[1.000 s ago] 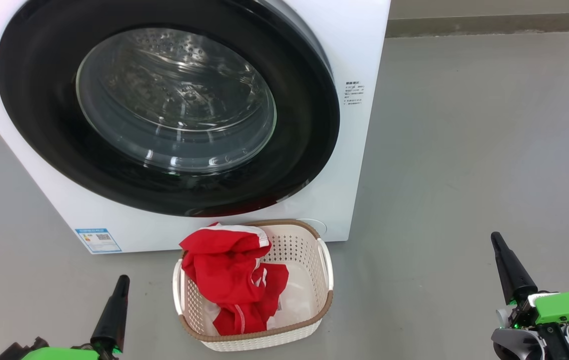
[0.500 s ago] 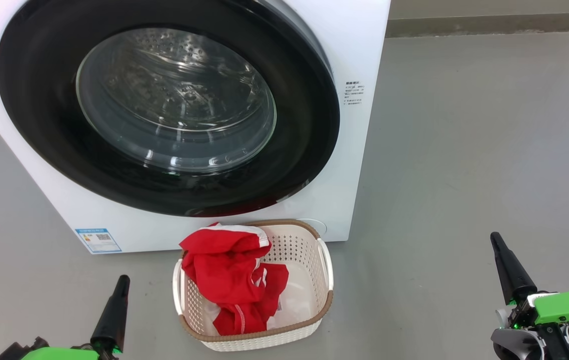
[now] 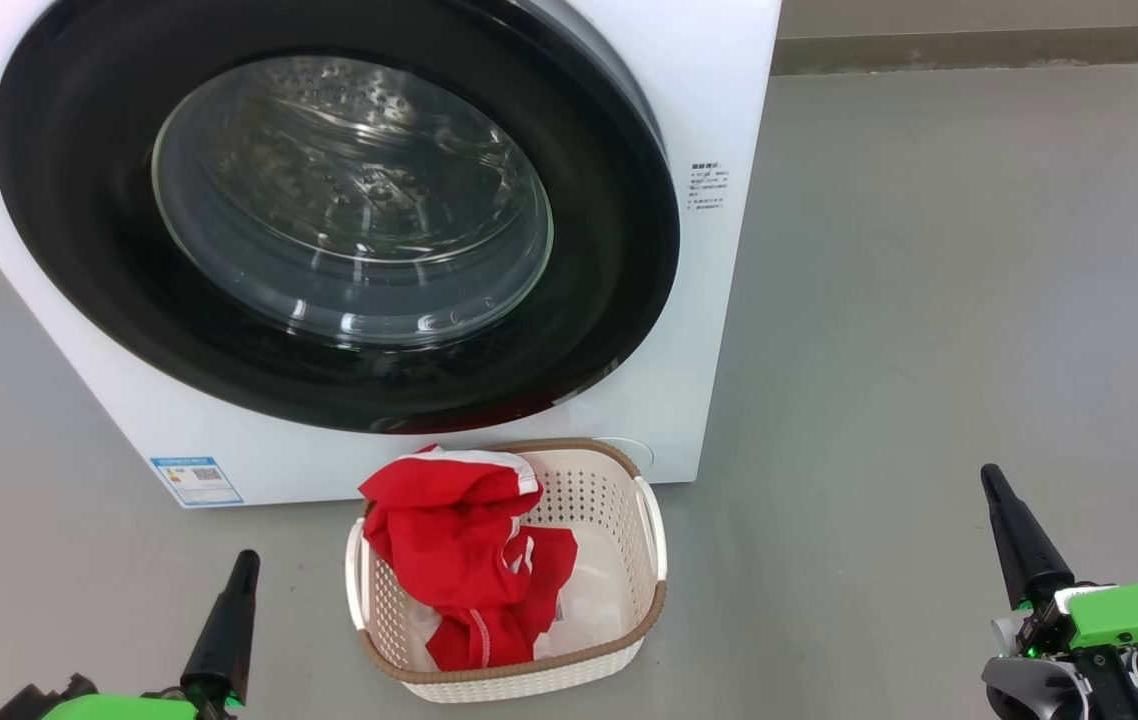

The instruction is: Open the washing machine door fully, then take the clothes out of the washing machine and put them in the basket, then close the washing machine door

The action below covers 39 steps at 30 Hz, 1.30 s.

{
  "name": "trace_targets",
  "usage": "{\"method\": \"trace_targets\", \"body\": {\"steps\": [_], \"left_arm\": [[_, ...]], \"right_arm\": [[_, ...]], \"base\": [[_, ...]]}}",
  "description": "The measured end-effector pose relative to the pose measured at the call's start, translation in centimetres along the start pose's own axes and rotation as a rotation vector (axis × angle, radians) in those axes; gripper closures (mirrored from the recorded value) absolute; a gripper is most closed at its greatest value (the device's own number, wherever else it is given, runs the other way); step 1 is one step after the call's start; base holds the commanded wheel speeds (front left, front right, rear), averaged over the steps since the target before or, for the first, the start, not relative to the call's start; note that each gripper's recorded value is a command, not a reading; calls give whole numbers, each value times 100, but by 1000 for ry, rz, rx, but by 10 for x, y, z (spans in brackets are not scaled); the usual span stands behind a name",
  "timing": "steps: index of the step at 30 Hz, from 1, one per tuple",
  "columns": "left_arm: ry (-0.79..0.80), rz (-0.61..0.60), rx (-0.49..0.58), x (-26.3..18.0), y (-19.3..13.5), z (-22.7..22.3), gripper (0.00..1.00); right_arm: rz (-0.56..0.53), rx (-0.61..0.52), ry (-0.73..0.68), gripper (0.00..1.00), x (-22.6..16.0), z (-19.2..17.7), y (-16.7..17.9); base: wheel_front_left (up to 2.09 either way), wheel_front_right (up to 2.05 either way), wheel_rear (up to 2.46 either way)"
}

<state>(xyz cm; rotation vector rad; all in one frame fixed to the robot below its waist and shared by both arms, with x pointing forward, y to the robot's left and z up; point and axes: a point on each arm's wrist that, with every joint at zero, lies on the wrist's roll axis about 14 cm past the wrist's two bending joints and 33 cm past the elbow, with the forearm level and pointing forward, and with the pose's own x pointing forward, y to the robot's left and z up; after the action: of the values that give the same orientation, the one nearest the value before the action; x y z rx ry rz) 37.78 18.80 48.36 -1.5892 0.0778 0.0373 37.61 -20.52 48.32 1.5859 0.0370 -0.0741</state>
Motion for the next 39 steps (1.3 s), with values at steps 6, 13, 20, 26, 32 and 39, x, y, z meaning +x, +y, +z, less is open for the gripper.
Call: {"method": "trace_targets", "body": {"steps": [6,13,20,26,32,39], "left_arm": [[0,0,-1,0,0,0,100],[0,1,5,0,0,0,100],[0,1,5,0,0,0,100],[0,1,4,0,0,0,100],[0,1,4,0,0,0,100],[-1,1,4,0,0,0,100]], "right_arm": [[0,0,0,100,0,0,0],[0,1,-1,100,0,0,0],[0,0,-1,100,0,0,0],[0,0,-1,100,0,0,0],[0,0,-2,100,0,0,0],[0,1,-2,100,0,0,0]], "base": [[0,0,0],[0,0,0],[0,0,0],[0,0,0],[0,0,0],[0,0,0]]}}
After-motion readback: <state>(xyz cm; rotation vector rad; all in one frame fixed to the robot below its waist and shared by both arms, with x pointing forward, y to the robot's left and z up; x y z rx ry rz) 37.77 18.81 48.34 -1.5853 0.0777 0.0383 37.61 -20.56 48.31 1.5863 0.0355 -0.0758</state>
